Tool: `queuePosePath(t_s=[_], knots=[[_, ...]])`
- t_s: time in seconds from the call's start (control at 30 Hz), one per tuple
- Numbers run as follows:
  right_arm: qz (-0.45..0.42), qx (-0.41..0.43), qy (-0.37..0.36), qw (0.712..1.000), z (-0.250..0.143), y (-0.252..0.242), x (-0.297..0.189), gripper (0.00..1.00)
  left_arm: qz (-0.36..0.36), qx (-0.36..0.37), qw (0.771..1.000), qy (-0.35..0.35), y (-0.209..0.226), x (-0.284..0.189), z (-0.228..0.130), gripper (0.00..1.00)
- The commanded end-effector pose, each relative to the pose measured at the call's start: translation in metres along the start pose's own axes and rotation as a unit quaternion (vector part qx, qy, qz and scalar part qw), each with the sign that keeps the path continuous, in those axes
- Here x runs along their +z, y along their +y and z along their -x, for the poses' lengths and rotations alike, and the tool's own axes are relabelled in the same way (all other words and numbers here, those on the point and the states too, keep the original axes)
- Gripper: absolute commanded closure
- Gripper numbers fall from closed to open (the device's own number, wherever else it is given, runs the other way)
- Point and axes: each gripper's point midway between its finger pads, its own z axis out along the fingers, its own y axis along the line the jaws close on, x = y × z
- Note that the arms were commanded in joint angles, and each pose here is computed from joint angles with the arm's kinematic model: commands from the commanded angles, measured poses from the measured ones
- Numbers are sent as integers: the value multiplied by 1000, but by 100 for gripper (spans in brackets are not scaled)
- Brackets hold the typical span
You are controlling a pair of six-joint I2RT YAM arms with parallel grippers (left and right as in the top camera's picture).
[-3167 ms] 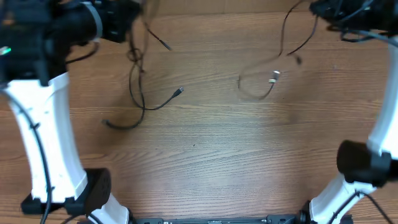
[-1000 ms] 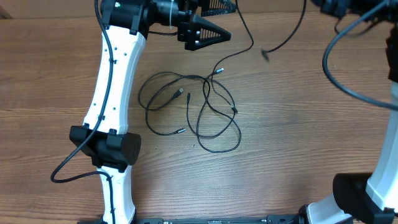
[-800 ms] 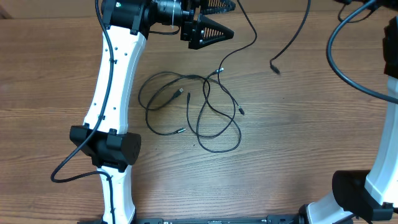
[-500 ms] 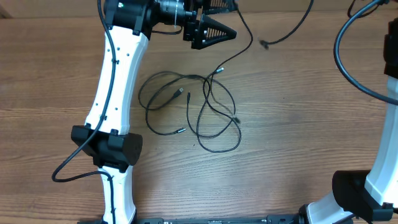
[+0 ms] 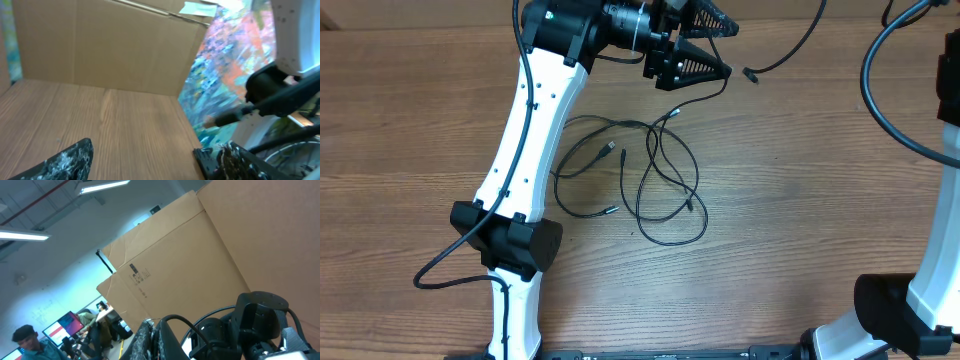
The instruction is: Untangle cables
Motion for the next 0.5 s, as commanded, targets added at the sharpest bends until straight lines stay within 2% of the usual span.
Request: queuePosePath(t_s=[0.0,0.27,0.47], knots=[[3,-13,-5,1000,2,10,-1,96,-61,4,998,-23,-13,-4,3,15],[-23,-18,-28,999,13,-3,-12,96,-49,-5,998,-26,-8,-14,4,14],[-24,-13,-31,999,14,-5,-10,96,-44,4,999,-17,-8,-2,1,14]])
